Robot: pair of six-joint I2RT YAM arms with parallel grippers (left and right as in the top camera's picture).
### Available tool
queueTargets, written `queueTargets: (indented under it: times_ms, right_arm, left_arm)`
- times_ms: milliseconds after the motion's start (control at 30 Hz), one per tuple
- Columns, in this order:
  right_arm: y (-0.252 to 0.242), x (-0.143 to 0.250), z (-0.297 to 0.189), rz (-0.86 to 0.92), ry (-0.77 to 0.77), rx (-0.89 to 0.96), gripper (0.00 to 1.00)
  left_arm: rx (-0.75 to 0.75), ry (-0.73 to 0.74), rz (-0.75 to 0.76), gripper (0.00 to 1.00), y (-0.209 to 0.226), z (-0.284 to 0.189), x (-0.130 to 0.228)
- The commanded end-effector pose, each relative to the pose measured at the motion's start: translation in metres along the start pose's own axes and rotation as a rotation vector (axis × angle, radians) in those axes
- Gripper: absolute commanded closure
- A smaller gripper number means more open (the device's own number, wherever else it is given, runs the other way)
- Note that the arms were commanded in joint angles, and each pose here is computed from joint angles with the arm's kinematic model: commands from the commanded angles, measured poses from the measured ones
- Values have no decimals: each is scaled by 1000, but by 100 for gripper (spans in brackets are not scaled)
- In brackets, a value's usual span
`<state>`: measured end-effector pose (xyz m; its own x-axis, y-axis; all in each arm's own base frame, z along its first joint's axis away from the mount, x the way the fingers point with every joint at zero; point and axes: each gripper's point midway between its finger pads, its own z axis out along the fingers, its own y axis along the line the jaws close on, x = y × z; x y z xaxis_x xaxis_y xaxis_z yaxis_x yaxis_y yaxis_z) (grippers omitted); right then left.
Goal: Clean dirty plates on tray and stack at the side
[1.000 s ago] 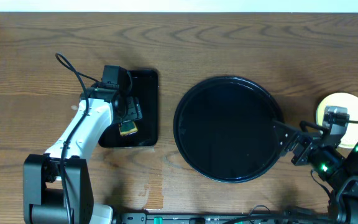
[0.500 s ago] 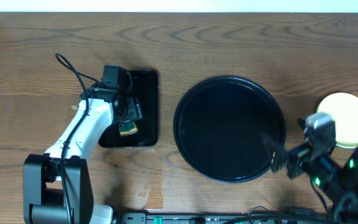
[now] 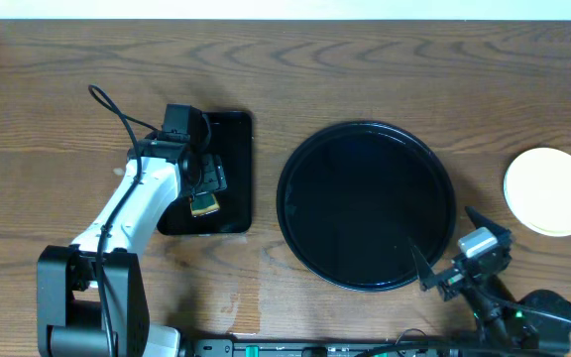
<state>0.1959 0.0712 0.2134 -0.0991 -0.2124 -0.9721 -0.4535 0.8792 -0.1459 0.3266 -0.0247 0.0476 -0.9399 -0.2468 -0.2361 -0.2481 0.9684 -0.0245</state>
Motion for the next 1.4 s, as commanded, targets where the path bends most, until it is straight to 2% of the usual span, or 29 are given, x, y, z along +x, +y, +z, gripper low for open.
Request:
queueTargets:
  times_ms: [0,467,1367]
  right_arm:
    - [-4,7,11,-53,-65,20,1]
    - [-4,34,39,-113,-179,20,1]
    - [-3,42,40,-96,-147,11,1]
  left_arm:
    - [-8,14,5,17,2,3,3]
    - [-8,14,5,17,2,3,3]
    - [-3,-9,3,17,2,-3,0]
